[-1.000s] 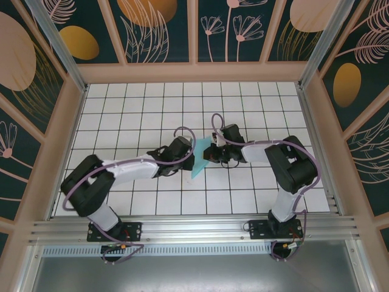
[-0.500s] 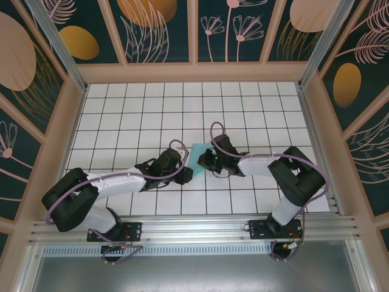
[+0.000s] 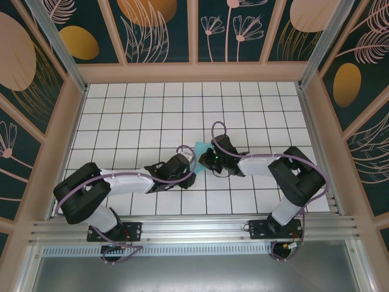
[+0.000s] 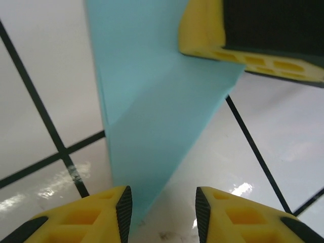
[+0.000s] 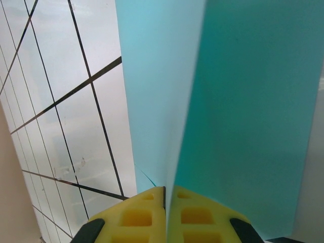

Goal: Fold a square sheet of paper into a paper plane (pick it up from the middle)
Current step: Third fold the triangle at the center of the table.

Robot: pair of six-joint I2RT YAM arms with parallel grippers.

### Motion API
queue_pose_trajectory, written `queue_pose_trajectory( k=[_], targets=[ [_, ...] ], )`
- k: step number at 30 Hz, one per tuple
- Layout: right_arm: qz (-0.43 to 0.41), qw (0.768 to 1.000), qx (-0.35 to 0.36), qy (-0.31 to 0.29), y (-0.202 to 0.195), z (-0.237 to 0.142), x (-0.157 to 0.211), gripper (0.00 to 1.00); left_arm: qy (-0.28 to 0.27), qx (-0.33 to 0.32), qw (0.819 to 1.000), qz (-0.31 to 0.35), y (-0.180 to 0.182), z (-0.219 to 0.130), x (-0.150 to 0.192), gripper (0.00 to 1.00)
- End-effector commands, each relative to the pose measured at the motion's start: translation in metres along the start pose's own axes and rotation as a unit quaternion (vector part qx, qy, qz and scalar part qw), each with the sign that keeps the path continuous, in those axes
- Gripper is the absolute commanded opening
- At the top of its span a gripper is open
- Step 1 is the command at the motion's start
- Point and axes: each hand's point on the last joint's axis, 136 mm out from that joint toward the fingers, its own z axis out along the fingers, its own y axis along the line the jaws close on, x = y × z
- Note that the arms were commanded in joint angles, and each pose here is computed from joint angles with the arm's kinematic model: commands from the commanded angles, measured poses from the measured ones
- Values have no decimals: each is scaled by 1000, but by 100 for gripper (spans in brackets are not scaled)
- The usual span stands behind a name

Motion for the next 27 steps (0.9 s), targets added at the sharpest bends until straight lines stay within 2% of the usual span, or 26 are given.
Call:
queue_pose_trajectory(
  k=[1, 9, 21, 27],
  targets=[
    [0, 1000, -7, -10, 11, -7, -4, 6, -31, -25, 999, 6, 2, -1, -17, 39],
    [-3, 1000, -11, -5, 16, -6, -4, 6, -33, -23, 999, 8, 1, 4, -17, 34],
    [-4, 1000, -7, -3, 17, -3, -5, 7, -51, -1, 999, 7, -11, 2, -25, 36],
    [-5, 1000, -9, -1, 19, -4, -5, 7, -39, -32, 999, 12, -1, 12, -19, 33]
  ],
)
